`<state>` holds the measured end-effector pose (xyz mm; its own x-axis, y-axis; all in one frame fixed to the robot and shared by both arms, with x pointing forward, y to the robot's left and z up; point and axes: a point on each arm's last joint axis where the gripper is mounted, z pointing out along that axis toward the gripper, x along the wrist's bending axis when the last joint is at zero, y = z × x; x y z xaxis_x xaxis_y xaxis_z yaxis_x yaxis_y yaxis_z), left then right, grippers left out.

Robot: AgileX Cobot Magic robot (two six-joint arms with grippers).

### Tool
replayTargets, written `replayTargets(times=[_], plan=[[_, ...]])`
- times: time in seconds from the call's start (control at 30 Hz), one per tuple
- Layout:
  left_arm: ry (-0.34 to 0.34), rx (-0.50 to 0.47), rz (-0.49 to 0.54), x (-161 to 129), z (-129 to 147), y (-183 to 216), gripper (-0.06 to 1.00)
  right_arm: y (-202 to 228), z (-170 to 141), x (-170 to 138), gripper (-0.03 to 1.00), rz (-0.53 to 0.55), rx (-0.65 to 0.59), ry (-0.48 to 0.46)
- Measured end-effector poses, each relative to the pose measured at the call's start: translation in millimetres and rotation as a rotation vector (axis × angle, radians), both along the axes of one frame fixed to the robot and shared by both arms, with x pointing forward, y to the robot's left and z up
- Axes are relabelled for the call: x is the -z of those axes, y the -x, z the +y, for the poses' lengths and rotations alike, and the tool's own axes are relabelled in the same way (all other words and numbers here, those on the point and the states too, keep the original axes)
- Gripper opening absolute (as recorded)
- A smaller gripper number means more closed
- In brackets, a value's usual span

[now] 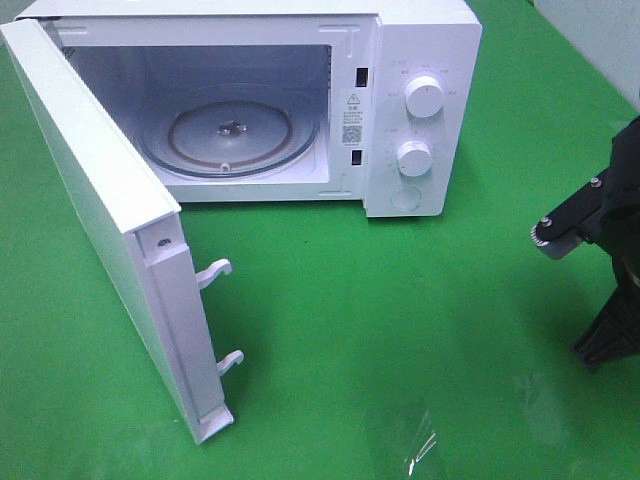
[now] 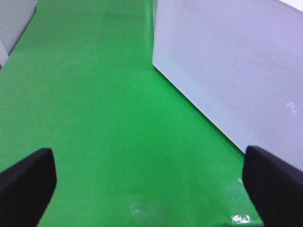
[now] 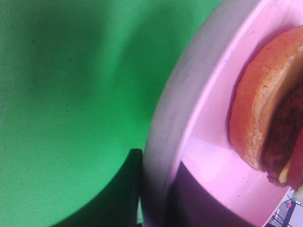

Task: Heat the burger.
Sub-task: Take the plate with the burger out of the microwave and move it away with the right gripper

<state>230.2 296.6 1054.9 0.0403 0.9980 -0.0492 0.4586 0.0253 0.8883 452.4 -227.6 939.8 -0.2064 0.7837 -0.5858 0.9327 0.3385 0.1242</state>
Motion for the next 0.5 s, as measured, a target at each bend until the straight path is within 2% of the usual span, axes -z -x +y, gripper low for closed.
replayTargets(times=[0.5], plan=[[0.000,0.000,0.000,0.0,0.0,0.0,0.99,-18.5,-12.5,44.8,0.10,0.054,0.113,-0.060]])
